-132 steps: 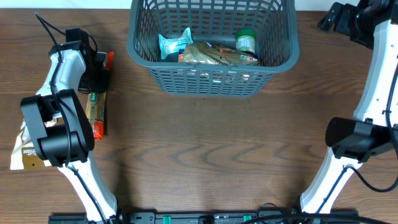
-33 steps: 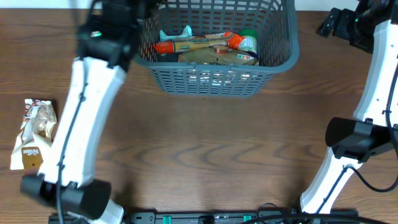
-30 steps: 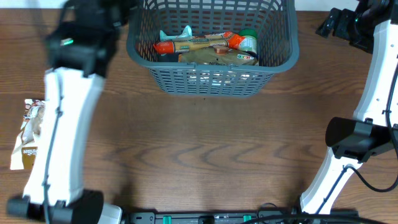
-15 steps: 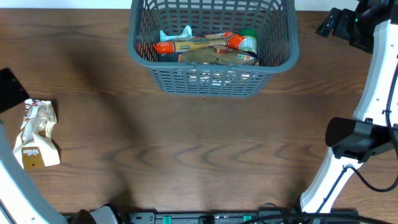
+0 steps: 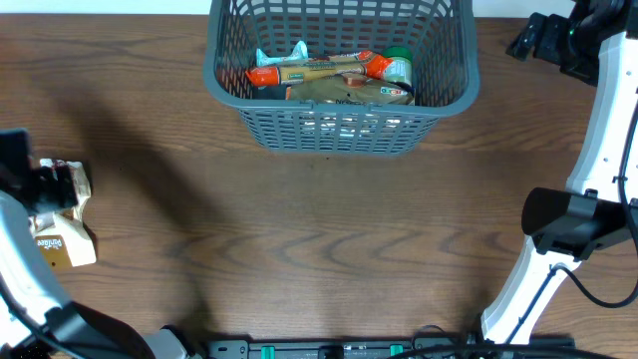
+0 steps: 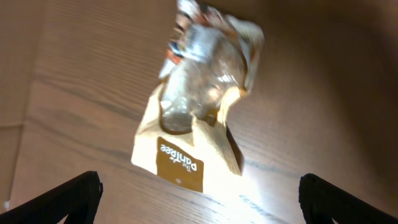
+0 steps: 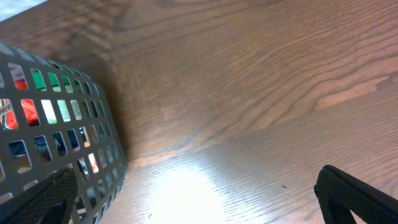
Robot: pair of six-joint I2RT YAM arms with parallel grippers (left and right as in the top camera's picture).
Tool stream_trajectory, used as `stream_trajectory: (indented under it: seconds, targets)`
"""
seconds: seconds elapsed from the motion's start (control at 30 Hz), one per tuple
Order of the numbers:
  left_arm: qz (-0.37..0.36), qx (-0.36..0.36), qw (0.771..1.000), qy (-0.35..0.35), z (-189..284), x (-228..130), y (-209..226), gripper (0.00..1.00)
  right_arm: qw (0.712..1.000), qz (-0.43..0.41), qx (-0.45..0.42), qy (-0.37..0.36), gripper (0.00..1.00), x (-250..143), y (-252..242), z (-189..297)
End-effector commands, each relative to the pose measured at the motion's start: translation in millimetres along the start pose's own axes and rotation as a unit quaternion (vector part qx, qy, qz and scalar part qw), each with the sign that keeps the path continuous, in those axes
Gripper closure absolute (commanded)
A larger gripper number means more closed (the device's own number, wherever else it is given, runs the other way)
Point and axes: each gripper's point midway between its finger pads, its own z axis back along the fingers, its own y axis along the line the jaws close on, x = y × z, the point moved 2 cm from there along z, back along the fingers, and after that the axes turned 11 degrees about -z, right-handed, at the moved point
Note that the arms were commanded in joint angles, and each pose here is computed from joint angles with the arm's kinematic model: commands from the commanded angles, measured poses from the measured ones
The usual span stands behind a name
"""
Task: Pack container
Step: 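Move the left gripper to the clear mushroom bag and grasp it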
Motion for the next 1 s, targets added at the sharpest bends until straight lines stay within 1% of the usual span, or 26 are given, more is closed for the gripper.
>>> stream_trajectory:
  seconds: [0.0,0.1,0.33,0.63,0.8,0.97]
  targets:
    - [-0.050,-0.021,0.998,0.014,-22.4,-8.1,-2.3,0.01,1.000,0.012,0.003,0.002,0.01,-2.3,5.0,-0.6]
    - [-0.045,-0.032,0.998,0.029,-41.5,-11.8,-0.4,0.02,1.000,0.012,0.003,0.003,0.01,-2.4,5.0,-0.6]
    - [-0.057,-0.044,0.997,0.042,-83.8,-9.5,0.8,0.02,1.000,0.012,0.003,0.002,0.01,-2.2,5.0,-0.4]
    - [-0.066,-0.060,0.994,0.067,-135.6,-16.5,-3.4,0.02,1.000,0.012,0.004,0.001,0.01,-1.5,5.3,-0.4]
    - [-0.071,-0.062,0.992,0.084,-155.5,-22.9,-4.7,0.02,1.000,0.012,0.004,0.000,0.01,-1.4,5.4,-0.4]
    - [-0.079,-0.082,0.988,0.103,-171.7,-33.4,-13.8,0.02,1.000,0.011,0.004,0.000,0.01,-1.3,5.4,-0.6]
